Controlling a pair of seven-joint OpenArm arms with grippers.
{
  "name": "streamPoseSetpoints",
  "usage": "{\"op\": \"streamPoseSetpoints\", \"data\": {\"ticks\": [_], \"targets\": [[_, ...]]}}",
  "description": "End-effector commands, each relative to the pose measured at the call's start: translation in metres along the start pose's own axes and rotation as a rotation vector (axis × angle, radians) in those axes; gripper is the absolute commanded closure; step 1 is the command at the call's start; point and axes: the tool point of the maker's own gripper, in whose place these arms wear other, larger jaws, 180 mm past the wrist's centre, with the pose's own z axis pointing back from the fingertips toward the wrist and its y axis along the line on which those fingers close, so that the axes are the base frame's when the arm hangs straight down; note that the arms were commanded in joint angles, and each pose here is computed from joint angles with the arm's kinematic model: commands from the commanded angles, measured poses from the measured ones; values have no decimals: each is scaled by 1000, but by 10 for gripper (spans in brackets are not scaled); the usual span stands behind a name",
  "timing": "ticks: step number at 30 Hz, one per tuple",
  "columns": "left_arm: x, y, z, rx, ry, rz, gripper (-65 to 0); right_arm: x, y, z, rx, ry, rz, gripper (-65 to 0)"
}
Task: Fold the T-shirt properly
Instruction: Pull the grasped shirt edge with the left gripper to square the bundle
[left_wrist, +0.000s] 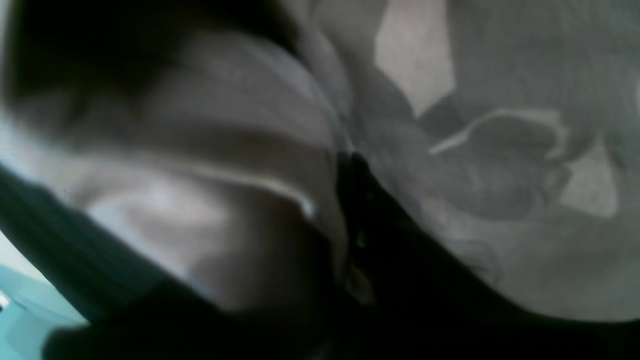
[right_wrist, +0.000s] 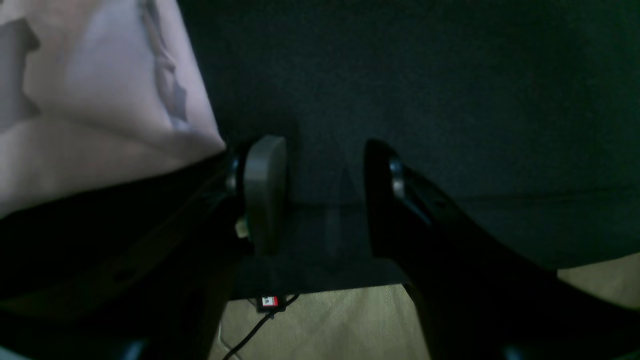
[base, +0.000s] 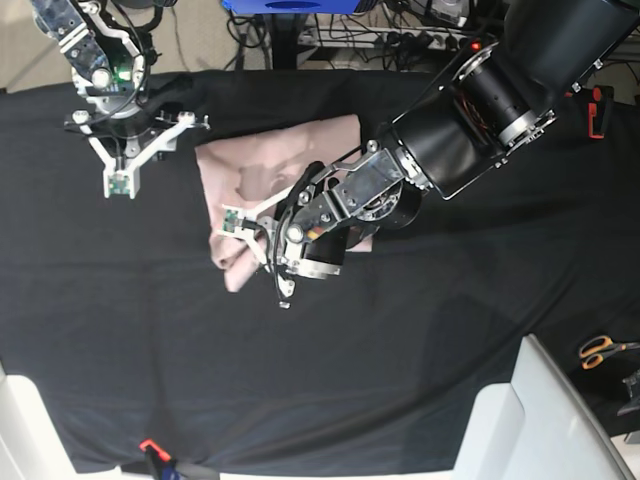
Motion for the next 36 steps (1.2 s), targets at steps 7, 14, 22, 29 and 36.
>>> {"op": "streamPoseSetpoints", "data": {"ticks": [7,14,22,29,36], "targets": [[28,19,9,45,-86,-7,0,16,-15,1,-39,-50,-16,-251],[32,8,1,16,-63,-66,0,20,-23,0,-65,-57,-59,-251],[28,4,-4,-2,-47,-56,0,17,-23,0,-67,-51,-72,-251],[31,12,-1,16,-49,-72,0,17,-23,0,-65,-51,-72,-251],[27,19,0,25,-38,-73,0,15,-22,0,-64,-47,-69,-251]]}}
